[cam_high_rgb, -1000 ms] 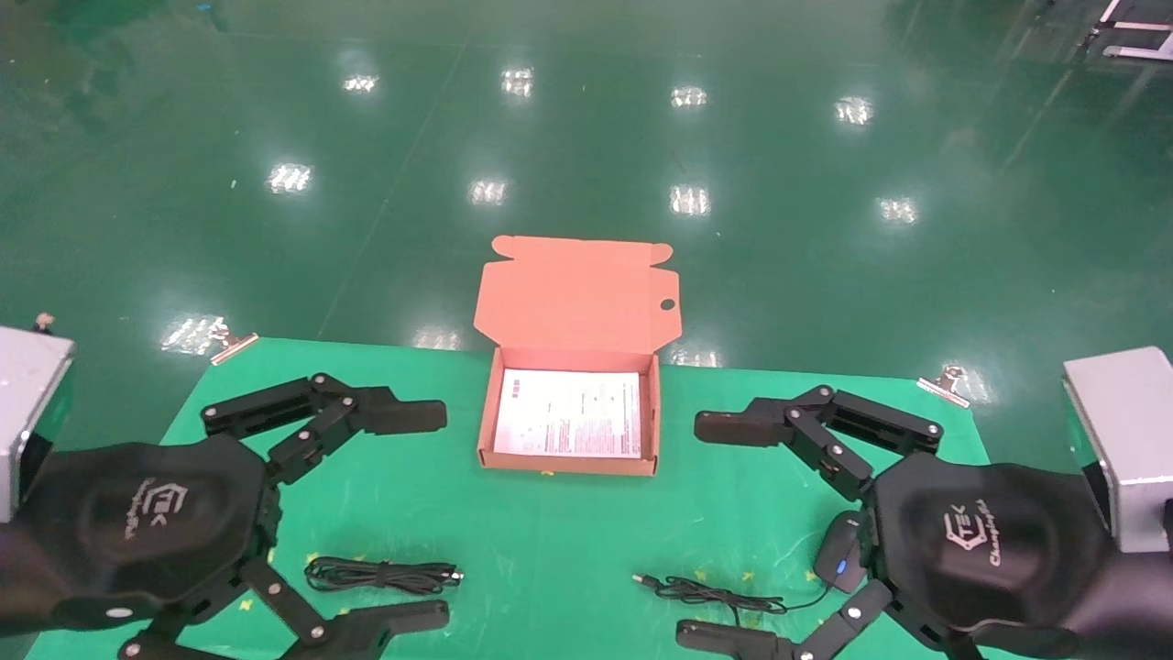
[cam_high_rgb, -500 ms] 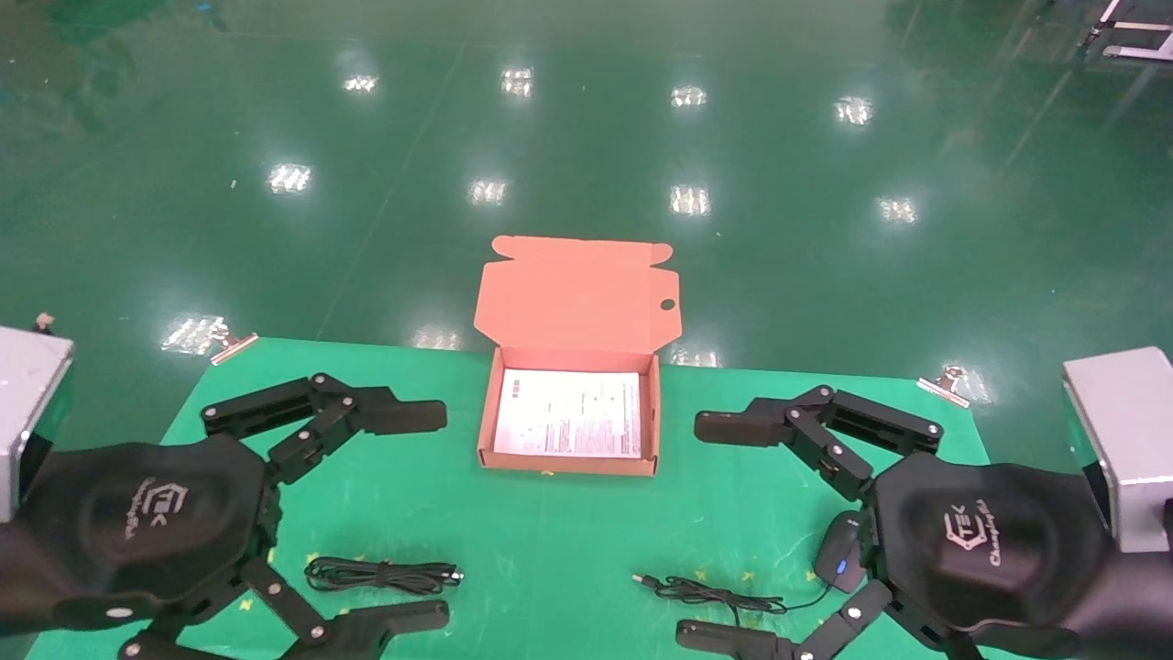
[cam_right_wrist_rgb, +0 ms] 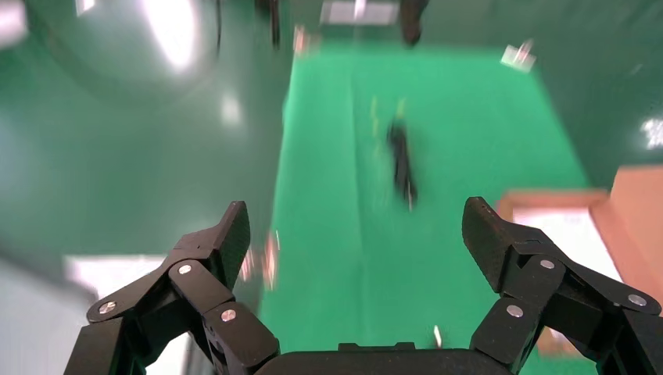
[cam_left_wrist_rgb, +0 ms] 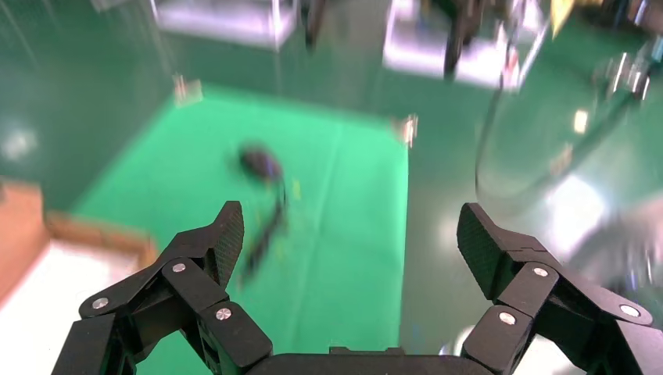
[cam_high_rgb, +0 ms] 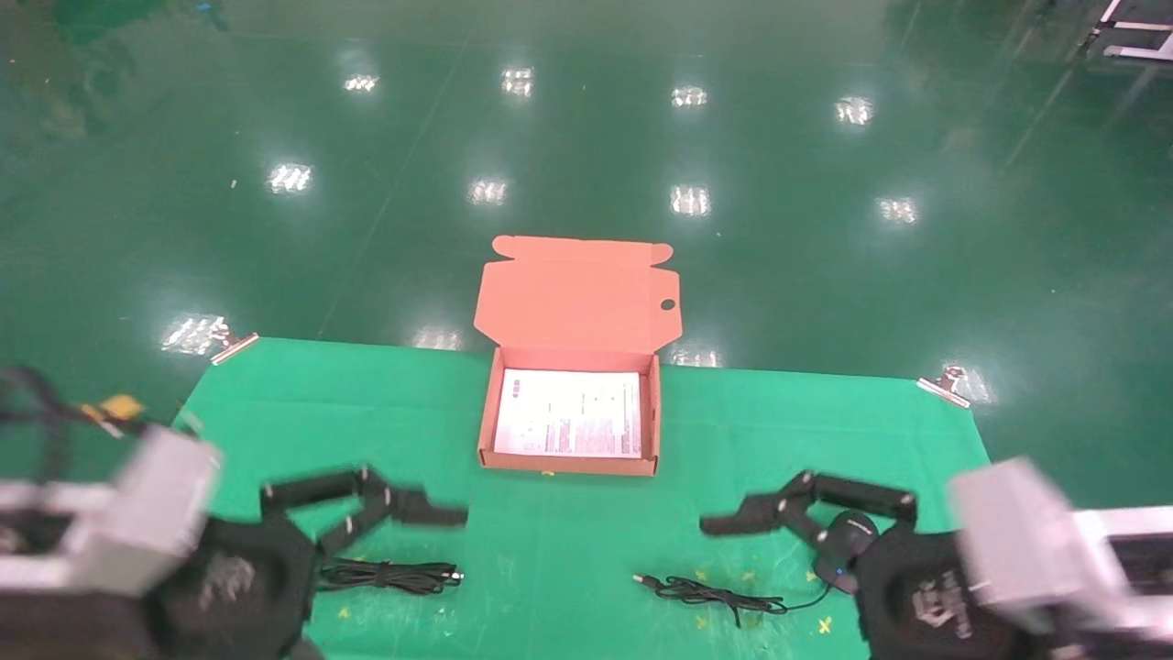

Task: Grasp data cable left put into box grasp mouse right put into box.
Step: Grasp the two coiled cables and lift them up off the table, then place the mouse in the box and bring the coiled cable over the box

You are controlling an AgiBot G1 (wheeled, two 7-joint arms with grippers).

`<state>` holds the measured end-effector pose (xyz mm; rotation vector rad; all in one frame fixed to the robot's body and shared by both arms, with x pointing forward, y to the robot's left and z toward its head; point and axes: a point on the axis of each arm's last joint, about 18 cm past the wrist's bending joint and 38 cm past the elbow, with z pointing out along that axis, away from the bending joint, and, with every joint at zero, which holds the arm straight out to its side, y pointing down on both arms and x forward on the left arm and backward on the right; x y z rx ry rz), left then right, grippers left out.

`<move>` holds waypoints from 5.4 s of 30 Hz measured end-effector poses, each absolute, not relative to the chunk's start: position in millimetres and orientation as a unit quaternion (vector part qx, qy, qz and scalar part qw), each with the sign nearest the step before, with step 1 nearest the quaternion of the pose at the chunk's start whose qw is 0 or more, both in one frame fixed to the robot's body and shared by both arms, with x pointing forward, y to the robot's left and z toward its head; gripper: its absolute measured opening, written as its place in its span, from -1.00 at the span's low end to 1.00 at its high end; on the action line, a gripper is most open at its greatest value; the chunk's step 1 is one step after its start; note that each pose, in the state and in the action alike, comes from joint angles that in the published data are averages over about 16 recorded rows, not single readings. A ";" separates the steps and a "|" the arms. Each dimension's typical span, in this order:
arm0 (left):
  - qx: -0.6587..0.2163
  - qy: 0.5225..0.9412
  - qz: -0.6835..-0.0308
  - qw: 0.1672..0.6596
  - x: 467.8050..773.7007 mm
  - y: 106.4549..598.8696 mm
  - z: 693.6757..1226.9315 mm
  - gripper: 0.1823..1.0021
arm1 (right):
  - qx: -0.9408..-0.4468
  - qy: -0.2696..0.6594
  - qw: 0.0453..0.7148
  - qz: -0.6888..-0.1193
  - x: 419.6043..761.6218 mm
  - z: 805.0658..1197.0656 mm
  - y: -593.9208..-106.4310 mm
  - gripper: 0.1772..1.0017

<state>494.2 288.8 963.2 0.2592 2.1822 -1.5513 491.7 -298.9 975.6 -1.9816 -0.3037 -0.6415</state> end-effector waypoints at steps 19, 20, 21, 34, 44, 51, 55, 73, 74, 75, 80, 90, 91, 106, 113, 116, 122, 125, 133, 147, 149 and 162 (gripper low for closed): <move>0.127 0.898 -0.317 0.277 562.2 277.2 924.4 1.00 | -0.933 -0.210 0.128 -0.261 553.2 945.8 -292.1 1.00; 0.126 0.901 -0.305 0.281 567.0 277.1 921.9 1.00 | -0.935 -0.211 0.115 -0.260 555.9 943.7 -292.0 1.00; 0.125 0.904 -0.293 0.285 571.9 277.0 919.4 1.00 | -0.937 -0.211 0.104 -0.259 558.7 941.6 -291.8 1.00; 0.074 0.926 -0.195 0.315 631.7 280.0 887.8 1.00 | -0.940 -0.177 0.026 -0.291 599.8 912.9 -283.0 1.00; 0.011 0.931 -0.175 0.321 667.2 286.9 871.5 1.00 | -0.930 -0.135 0.027 -0.341 630.0 892.5 -274.6 1.00; -0.032 0.933 -0.176 0.312 685.1 294.2 859.5 1.00 | -0.927 -0.120 0.033 -0.355 647.3 877.2 -266.1 1.00; -0.051 0.934 -0.177 0.305 692.5 298.2 853.3 1.00 | -0.928 -0.115 0.034 -0.354 656.5 868.2 -261.0 1.00; -0.068 0.936 -0.156 0.308 713.5 311.3 839.7 1.00 | -0.935 -0.099 0.035 -0.340 691.4 834.9 -249.3 1.00; -0.067 0.936 -0.154 0.308 714.0 311.8 839.3 1.00 | -0.935 -0.098 0.035 -0.339 692.8 833.4 -249.3 1.00; -0.067 0.936 -0.153 0.309 714.5 312.3 839.0 1.00 | -0.935 -0.096 0.034 -0.339 694.2 832.0 -249.4 1.00; -0.064 0.936 -0.149 0.312 716.4 314.0 838.2 0.99 | -0.937 -0.091 0.033 -0.336 698.9 826.7 -249.9 1.00; -0.063 0.936 -0.147 0.314 717.3 314.5 838.5 0.90 | -0.938 -0.086 0.034 -0.335 701.0 824.6 -250.3 0.92; -0.063 0.936 -0.147 0.314 717.3 314.4 838.6 0.88 | -0.938 -0.087 0.034 -0.335 700.8 824.7 -250.2 0.90; -0.061 0.936 -0.148 0.313 716.8 314.0 838.8 0.29 | -0.937 -0.091 0.033 -0.335 699.3 825.9 -249.7 0.28; -0.061 0.936 -0.148 0.313 716.6 313.9 838.8 -0.16 | -0.937 -0.091 0.032 -0.335 699.1 826.1 -249.7 -0.17; -0.061 0.936 -0.148 0.313 716.6 313.9 838.8 -0.35 | -0.937 -0.091 0.032 -0.335 699.1 826.2 -249.7 -0.34; -0.059 0.936 -0.150 0.314 716.4 314.1 840.7 -0.64 | -0.937 -0.091 0.032 -0.336 699.1 826.9 -249.8 -0.65; -0.055 0.934 -0.155 0.317 715.5 315.6 846.5 -0.72 | -0.936 -0.086 0.036 -0.341 699.7 832.2 -251.1 -0.76; -0.028 0.919 -0.166 0.357 716.1 323.9 885.2 -0.80 | -0.917 -0.061 0.051 -0.391 702.7 882.1 -260.7 -0.89; 0.028 0.852 -0.161 0.497 723.3 318.2 992.0 -0.81 | -0.817 -0.071 0.089 -0.565 702.2 1046.8 -236.4 -0.91; 0.033 0.842 -0.161 0.514 723.9 313.6 1004.4 -0.81 | -0.802 -0.081 0.097 -0.584 702.8 1066.1 -224.9 -0.91; 0.056 0.783 -0.147 0.602 728.3 282.4 1065.0 -0.81 | -0.727 -0.142 0.138 -0.657 710.2 1151.1 -150.4 -0.91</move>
